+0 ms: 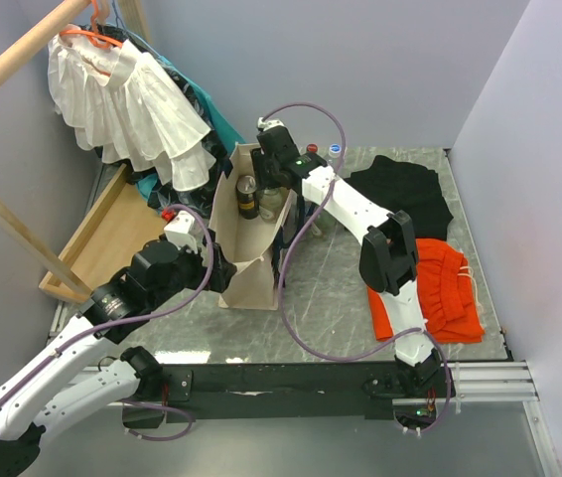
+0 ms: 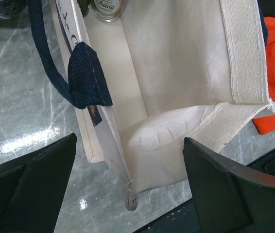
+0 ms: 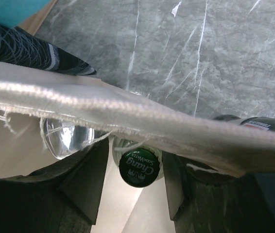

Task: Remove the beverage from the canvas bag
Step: Take out the drink from the canvas bag.

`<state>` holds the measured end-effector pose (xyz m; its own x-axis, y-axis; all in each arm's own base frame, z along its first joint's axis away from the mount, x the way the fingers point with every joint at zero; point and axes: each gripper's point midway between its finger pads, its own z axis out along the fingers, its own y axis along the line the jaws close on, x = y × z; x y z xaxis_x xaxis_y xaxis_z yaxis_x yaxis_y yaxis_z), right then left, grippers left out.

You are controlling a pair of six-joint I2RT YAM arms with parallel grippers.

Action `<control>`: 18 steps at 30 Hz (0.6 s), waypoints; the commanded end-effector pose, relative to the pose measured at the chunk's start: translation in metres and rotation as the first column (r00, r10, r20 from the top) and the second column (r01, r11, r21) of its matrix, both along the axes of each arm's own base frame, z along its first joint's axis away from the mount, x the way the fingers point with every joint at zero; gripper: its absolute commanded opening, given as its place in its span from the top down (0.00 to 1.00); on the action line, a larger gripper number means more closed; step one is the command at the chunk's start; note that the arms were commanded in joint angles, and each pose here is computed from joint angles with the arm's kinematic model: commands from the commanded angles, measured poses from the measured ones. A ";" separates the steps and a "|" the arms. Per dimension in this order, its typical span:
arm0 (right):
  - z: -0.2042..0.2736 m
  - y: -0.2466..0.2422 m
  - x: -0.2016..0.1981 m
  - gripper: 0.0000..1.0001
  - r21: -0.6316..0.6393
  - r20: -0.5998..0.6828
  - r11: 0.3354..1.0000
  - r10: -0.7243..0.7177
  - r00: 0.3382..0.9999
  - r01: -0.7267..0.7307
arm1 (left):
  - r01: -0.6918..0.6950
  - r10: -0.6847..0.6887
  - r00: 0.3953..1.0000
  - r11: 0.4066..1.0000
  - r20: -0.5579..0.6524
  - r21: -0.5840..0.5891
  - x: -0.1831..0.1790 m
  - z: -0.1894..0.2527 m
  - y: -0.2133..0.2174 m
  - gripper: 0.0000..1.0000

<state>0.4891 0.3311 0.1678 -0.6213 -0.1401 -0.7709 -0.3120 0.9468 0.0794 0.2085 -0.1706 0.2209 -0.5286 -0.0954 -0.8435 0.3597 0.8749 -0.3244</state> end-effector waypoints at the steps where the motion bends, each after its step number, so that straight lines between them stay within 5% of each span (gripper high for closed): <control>1: 0.001 -0.015 0.012 0.46 -0.021 0.005 0.999 -0.042 0.999 0.042 | 0.011 -0.011 1.000 1.000 -0.002 0.001 -0.002 0.001 -0.002 0.04; 18: -0.004 -0.019 0.008 0.59 -0.029 -0.016 0.998 -0.051 0.999 0.051 | 0.015 -0.015 1.000 1.000 -0.005 0.002 -0.002 0.000 -0.003 0.04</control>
<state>0.4874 0.3268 0.1621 -0.6357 -0.1513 -0.7570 -0.3023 0.9511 0.0638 0.2087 -0.1712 0.2194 -0.5324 -0.0918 -0.8415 0.3592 0.8756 -0.3228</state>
